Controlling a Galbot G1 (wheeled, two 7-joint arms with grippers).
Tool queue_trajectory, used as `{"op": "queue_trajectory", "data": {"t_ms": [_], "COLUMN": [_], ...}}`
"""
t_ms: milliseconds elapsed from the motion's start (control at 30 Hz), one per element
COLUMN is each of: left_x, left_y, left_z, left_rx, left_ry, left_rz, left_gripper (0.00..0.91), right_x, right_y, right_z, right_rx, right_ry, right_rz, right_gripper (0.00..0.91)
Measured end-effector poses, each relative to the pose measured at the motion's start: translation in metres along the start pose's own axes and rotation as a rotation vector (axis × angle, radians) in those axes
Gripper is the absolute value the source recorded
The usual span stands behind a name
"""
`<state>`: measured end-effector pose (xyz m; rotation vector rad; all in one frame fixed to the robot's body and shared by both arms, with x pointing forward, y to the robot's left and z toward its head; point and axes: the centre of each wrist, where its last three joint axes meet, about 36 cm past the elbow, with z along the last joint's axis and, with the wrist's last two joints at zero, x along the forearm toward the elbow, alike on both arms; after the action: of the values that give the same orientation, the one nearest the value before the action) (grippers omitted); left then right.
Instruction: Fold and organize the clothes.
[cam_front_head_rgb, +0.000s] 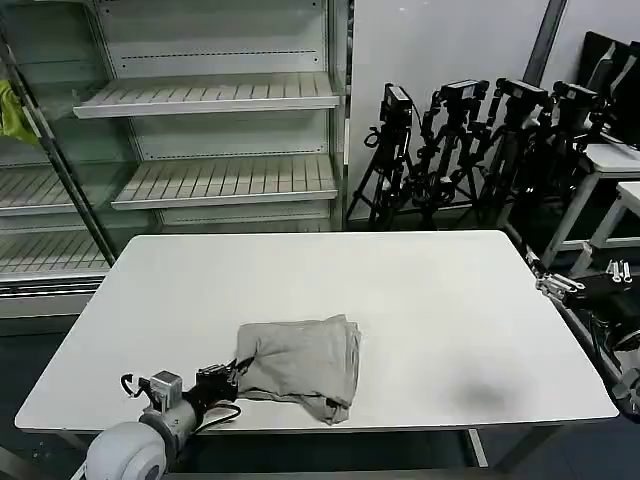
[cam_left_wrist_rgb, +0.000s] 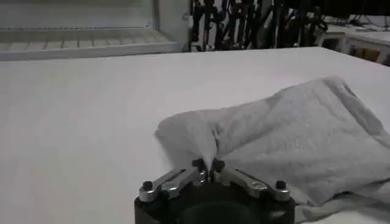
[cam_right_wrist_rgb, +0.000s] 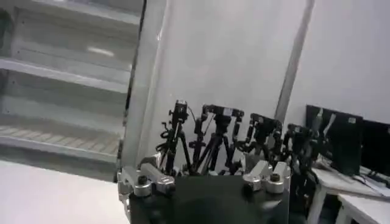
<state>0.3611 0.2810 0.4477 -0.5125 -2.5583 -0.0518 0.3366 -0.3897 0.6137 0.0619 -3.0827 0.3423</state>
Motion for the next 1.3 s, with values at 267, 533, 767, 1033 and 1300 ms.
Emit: {"op": "queue_trajectory", "data": {"t_ms": [267, 533, 767, 1033, 1300], "left_x": [0.016, 0.047, 0.083, 0.112, 0.116], "left_y": [0.023, 0.076, 0.120, 0.148, 0.151], "left_z": [-0.009, -0.026, -0.051, -0.080, -0.082], "left_rx": [-0.032, -0.123, -0.288, -0.521, -0.822], "left_ry": [-0.013, -0.013, -0.031, -0.080, -0.103], "left_rz": [-0.074, -0.242, -0.419, -0.580, -0.662], "left_gripper": [0.040, 0.040, 0.050, 0.050, 0.050], "right_x": [0.000, -0.002, -0.004, -0.003, 0.000], "right_y": [0.006, 0.006, 0.008, 0.008, 0.009], "right_z": [-0.004, -0.006, -0.006, -0.004, 0.003], "right_rx": [-0.010, -0.024, -0.041, -0.056, -0.069], "right_ry": [-0.024, -0.052, -0.072, -0.079, -0.063], "right_rz": [-0.022, -0.039, -0.050, -0.051, -0.045], "right_gripper": [0.907, 0.907, 0.907, 0.907, 0.907]}}
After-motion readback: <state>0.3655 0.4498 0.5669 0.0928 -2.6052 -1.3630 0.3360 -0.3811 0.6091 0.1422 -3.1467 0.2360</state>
